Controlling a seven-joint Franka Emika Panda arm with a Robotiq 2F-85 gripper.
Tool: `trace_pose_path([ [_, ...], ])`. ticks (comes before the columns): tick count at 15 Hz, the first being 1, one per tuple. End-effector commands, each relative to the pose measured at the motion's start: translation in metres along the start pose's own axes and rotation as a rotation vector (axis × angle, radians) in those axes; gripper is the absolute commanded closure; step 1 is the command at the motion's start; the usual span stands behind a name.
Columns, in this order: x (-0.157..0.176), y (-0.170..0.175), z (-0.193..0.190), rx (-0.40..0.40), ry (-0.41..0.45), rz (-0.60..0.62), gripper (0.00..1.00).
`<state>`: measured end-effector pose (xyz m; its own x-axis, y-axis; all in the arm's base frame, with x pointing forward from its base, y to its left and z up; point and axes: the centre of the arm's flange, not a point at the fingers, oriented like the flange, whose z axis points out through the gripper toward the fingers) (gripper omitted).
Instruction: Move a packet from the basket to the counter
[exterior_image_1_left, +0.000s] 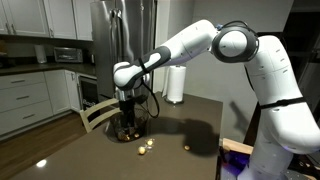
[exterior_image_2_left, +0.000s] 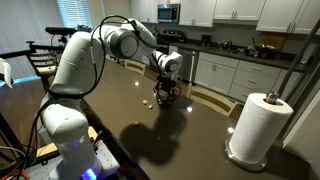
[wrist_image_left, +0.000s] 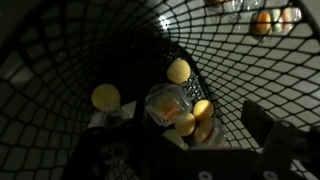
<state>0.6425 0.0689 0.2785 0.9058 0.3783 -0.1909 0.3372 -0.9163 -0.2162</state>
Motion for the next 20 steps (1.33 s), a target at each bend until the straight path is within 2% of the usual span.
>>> trace_pose_path([
  [1, 0.01, 0.004, 0.005, -0.027, -0.019, 0.028, 0.19],
  [5, 0.012, 0.007, 0.013, -0.051, -0.048, 0.054, 0.5],
  [10, 0.011, 0.004, 0.011, -0.073, -0.057, 0.073, 0.82],
  [11, 0.01, 0.002, 0.009, -0.075, -0.06, 0.074, 0.86],
  [14, 0.003, -0.007, -0.006, -0.083, -0.079, 0.085, 0.91],
  [17, -0.009, -0.023, -0.032, -0.115, -0.088, 0.089, 0.89],
  [20, -0.022, -0.042, -0.064, -0.164, -0.059, 0.09, 0.89],
])
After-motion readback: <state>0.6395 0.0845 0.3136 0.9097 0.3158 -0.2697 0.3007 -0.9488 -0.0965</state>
